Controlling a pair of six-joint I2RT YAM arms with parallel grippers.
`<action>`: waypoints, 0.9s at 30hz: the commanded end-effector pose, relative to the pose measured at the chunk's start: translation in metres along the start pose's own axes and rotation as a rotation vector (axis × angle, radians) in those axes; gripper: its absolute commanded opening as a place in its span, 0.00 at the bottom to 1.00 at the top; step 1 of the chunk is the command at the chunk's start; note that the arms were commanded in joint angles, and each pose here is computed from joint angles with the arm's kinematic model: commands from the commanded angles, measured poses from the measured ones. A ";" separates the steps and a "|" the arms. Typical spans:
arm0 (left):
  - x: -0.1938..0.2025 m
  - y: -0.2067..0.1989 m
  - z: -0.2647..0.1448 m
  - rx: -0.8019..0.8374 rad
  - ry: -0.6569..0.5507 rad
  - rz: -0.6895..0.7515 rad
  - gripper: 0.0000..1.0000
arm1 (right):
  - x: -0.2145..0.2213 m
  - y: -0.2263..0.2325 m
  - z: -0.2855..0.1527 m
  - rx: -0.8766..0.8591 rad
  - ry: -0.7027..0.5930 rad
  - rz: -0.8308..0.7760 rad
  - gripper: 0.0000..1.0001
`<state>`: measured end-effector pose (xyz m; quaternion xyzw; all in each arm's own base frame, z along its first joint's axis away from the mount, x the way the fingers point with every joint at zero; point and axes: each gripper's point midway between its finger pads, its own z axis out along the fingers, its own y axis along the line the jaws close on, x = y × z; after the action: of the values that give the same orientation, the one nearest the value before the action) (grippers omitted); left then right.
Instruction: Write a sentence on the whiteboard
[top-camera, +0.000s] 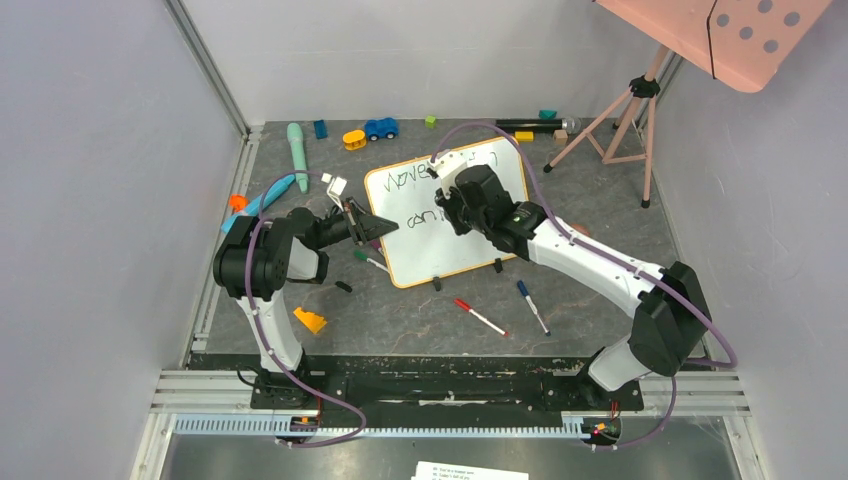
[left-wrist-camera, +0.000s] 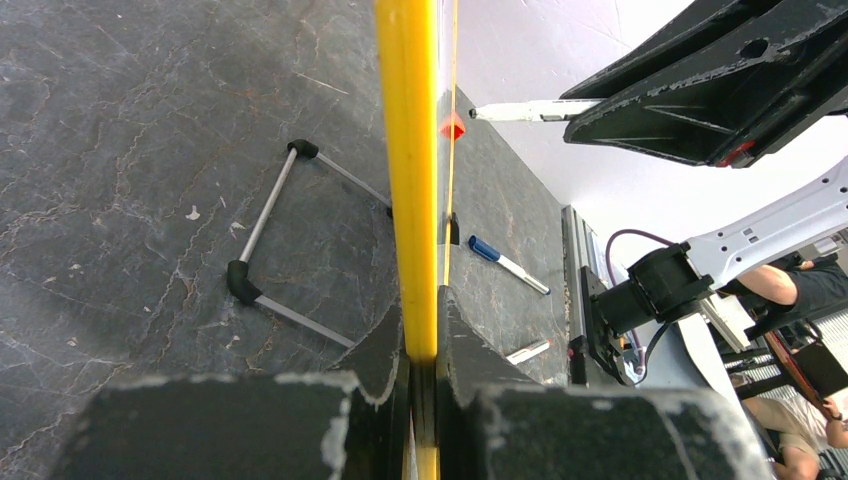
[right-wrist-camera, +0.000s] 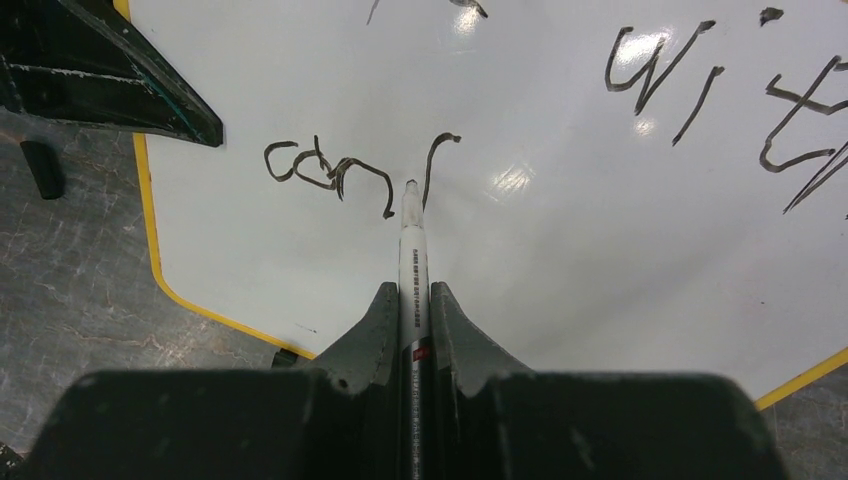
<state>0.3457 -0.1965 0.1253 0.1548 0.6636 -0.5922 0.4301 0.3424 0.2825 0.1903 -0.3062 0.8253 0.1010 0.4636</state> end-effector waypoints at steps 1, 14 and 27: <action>-0.008 0.014 0.000 -0.028 -0.046 0.211 0.02 | -0.039 -0.005 -0.007 0.005 -0.101 0.002 0.00; -0.009 0.015 0.001 -0.027 -0.046 0.213 0.02 | -0.031 -0.001 0.003 -0.009 -0.068 -0.001 0.00; -0.008 0.014 0.001 -0.025 -0.045 0.214 0.02 | -0.015 -0.009 0.011 0.050 -0.005 0.009 0.00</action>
<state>0.3457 -0.1966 0.1254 0.1551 0.6635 -0.5922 0.4301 0.3498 0.2879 0.1847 -0.3096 0.8284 0.0943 0.4571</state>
